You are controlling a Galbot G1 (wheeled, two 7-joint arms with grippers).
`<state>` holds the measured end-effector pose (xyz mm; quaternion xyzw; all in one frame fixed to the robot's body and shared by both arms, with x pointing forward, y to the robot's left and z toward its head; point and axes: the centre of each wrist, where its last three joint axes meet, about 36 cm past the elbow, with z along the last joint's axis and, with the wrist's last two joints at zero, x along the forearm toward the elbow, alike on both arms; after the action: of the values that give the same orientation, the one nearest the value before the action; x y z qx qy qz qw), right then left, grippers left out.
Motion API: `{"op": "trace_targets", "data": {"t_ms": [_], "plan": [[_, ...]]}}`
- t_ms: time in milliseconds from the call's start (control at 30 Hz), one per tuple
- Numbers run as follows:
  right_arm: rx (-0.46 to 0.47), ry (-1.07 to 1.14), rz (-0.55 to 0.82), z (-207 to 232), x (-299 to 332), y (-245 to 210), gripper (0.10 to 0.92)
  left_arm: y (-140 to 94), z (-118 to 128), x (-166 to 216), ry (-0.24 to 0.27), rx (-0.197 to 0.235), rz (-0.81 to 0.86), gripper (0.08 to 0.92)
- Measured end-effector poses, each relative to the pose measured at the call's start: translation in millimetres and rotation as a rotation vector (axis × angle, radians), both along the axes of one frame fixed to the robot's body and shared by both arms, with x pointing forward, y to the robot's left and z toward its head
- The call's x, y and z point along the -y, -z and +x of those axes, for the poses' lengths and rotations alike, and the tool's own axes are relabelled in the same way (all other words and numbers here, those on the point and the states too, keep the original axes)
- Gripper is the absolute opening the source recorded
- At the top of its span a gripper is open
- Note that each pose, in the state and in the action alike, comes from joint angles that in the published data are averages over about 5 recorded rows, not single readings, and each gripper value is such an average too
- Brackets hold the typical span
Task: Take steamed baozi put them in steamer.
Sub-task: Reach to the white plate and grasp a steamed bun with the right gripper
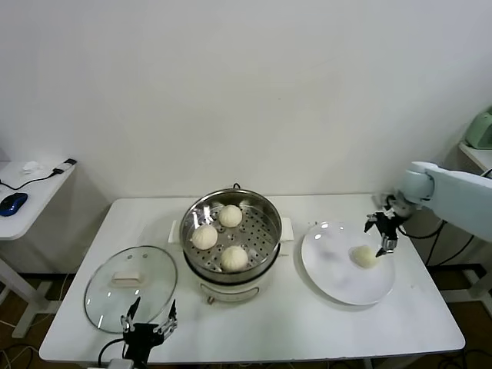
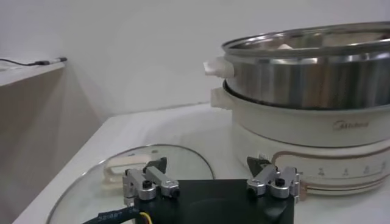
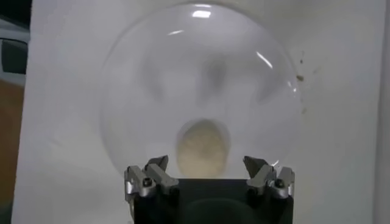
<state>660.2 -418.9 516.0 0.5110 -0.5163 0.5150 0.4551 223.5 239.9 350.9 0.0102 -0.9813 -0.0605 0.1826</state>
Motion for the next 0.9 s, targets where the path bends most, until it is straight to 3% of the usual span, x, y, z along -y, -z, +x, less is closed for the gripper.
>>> {"op": "trace_targets", "data": {"t_ms": [500, 767, 900], "plan": [[0.011, 0.024, -0.047, 1.5, -7.3, 58.2, 0.818, 4.9, -1.5, 1.5, 0.005, -0.012, -0.002, 0.823], [0.036, 0.02, -0.044, 3.6, -12.5, 62.0, 0.653, 4.2, -1.8, 0.5, 0.002, -0.01, 0.002, 0.823], [0.04, 0.018, -0.041, 3.5, -12.8, 53.8, 0.622, 2.3, -1.3, 1.4, 0.005, -0.004, 0.001, 0.823]]}}
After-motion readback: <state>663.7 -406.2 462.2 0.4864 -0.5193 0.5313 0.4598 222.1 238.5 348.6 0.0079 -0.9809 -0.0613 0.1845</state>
